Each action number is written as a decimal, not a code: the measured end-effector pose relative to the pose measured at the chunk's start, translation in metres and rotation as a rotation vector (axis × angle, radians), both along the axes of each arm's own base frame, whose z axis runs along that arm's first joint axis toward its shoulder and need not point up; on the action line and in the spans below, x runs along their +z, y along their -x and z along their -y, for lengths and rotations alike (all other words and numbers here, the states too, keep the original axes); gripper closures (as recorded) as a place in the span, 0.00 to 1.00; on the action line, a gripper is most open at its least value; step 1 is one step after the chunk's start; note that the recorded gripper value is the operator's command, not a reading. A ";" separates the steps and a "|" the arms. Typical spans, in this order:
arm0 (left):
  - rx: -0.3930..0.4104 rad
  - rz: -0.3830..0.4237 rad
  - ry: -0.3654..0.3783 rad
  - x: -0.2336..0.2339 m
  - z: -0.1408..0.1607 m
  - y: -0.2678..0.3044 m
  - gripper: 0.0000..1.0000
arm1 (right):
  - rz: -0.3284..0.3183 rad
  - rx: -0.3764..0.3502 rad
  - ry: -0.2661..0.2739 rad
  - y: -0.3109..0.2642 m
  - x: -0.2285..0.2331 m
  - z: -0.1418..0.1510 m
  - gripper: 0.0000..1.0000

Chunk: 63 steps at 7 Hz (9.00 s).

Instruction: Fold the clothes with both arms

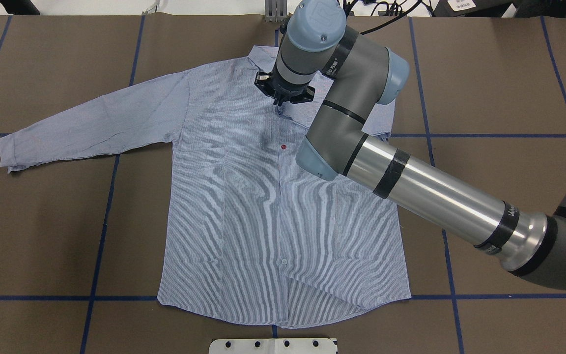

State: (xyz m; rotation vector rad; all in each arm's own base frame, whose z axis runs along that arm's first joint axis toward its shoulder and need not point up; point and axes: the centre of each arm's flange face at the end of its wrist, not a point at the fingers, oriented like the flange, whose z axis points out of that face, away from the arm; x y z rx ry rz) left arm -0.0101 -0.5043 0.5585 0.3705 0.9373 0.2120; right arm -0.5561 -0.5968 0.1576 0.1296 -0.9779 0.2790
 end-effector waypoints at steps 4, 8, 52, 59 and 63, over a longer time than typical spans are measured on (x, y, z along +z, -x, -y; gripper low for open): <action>0.001 0.000 -0.001 0.000 0.000 0.000 0.00 | 0.023 0.030 -0.021 0.045 -0.017 -0.006 1.00; 0.000 -0.001 0.000 -0.001 0.000 -0.001 0.00 | 0.026 0.031 -0.040 0.074 -0.029 -0.019 0.98; -0.166 -0.504 0.706 -0.374 0.070 -0.438 1.00 | 0.019 0.012 -0.013 -0.280 0.233 -0.075 0.00; -0.264 -0.584 0.761 -0.471 0.016 -0.580 0.83 | 0.004 0.025 -0.015 -0.293 0.243 -0.080 0.00; -0.257 -0.595 0.746 -0.481 -0.006 -0.600 0.01 | 0.009 0.027 -0.012 -0.303 0.245 -0.096 0.00</action>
